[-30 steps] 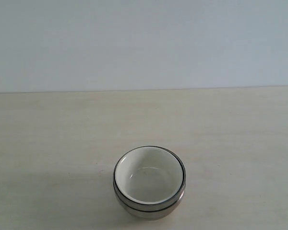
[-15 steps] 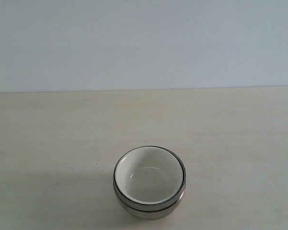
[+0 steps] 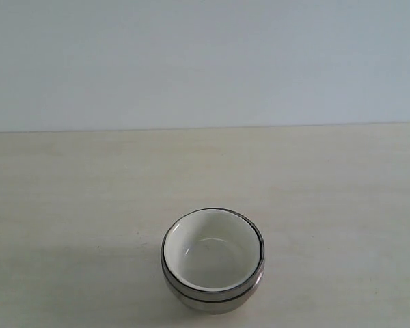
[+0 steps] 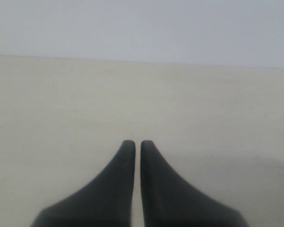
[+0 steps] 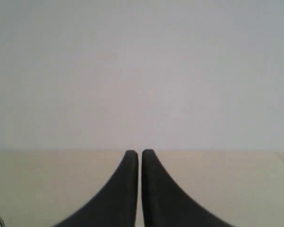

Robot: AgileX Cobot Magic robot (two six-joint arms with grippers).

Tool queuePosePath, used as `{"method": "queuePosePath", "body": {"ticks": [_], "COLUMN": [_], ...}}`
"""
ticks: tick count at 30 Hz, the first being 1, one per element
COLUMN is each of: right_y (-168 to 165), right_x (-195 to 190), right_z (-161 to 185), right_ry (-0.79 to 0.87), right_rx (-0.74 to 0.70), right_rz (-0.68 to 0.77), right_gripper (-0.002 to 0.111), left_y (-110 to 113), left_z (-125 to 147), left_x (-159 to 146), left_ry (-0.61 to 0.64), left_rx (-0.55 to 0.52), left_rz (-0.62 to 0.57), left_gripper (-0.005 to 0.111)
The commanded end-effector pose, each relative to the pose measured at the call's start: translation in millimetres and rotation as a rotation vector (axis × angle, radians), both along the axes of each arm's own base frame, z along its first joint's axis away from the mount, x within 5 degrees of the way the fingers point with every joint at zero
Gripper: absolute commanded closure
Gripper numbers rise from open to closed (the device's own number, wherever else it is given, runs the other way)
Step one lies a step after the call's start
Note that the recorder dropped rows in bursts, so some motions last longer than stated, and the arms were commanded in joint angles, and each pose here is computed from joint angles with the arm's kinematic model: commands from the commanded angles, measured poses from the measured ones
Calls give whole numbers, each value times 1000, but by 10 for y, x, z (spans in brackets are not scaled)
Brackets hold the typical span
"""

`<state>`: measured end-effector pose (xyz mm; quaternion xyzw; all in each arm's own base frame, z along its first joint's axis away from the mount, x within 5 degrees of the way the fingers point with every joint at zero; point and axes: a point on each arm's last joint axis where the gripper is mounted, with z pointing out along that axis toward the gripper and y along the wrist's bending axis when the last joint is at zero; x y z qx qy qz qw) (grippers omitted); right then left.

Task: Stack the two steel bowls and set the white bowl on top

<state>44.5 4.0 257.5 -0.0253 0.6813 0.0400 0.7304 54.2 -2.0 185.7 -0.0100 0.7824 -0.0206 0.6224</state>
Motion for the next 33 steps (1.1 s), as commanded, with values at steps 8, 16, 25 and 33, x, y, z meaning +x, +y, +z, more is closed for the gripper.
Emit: {"method": "queuePosePath", "body": {"ticks": [8, 16, 25, 33], "right_y": [16, 14, 14, 14], "right_x": [110, 91, 91, 91], "right_z": [-636, -736, -738, -738], "right_ry": [192, 304, 306, 306], "right_rx": [-52, -64, -58, -53], "right_rz": [11, 13, 12, 12], "right_gripper": [108, 108, 108, 108], "left_y": [-2, -2, -2, -2], "left_z": [-2, -2, -2, -2], "left_x": [0, 0, 0, 0], "left_ry": [-7, -7, -7, -7], "left_rx": [-5, -5, -5, -5], "left_rz": [-3, -3, -3, -3], "left_gripper": [103, 103, 103, 103]}}
